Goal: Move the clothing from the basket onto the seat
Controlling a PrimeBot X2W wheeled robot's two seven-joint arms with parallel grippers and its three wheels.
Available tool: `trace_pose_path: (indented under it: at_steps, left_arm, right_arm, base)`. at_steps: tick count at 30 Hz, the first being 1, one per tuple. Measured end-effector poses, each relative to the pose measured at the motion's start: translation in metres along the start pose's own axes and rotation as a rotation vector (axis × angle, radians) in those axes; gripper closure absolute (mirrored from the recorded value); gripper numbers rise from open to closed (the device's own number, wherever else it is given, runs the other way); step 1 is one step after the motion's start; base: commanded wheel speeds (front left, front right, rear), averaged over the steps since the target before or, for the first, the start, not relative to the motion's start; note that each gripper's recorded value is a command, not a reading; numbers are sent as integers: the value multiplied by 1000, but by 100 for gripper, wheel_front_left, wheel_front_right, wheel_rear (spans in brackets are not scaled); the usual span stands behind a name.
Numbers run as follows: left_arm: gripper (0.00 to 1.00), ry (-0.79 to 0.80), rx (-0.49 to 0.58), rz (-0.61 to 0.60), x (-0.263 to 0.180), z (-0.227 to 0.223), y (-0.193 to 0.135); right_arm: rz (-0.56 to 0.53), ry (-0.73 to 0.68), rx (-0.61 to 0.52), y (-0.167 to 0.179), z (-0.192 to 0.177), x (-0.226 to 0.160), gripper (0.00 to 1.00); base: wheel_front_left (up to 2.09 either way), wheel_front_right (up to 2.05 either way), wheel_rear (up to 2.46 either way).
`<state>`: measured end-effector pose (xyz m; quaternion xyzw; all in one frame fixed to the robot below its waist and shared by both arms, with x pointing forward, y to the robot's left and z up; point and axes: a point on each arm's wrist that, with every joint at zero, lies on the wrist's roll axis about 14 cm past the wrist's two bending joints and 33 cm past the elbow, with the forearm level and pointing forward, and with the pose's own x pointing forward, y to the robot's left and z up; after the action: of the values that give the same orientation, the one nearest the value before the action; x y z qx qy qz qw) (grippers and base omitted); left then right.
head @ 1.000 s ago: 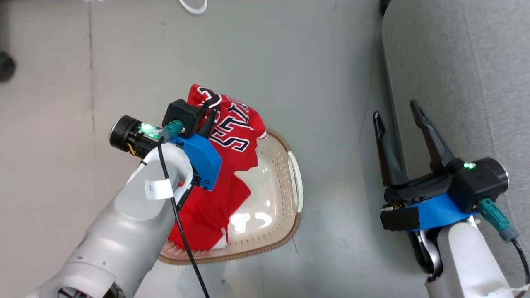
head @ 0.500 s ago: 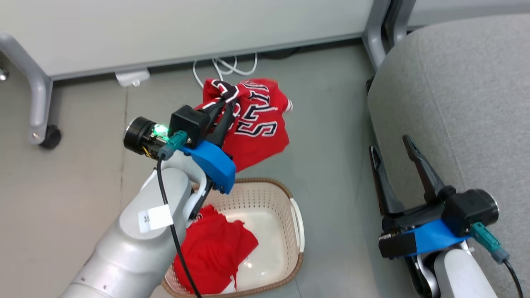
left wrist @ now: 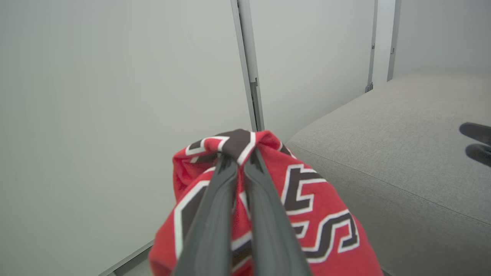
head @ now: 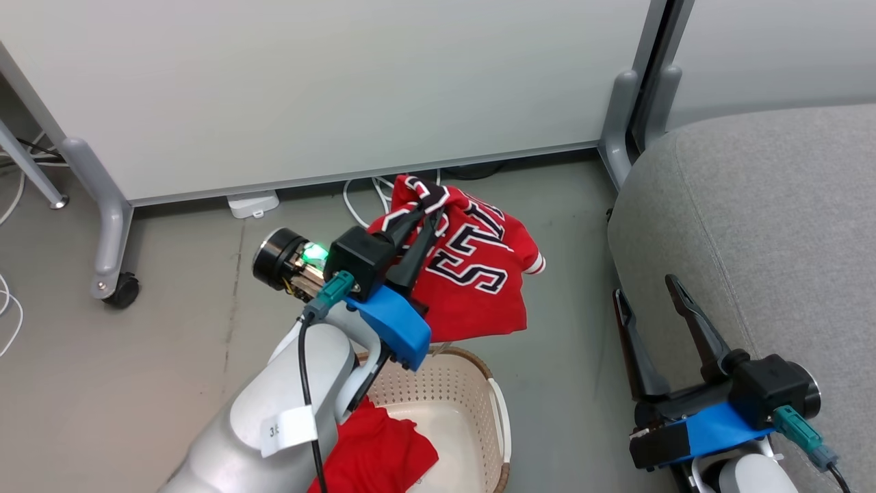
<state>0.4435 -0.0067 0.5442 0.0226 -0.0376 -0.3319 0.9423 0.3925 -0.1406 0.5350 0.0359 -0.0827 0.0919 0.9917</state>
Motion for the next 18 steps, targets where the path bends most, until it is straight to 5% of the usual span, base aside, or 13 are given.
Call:
trace_pose_path:
  at_steps: [18]
  left_arm:
    - [100,-25,19,-20,-8,16,-12]
  right_arm:
    - [166,-144,-28,51,46,26,0]
  base:
    - [0,0,0]
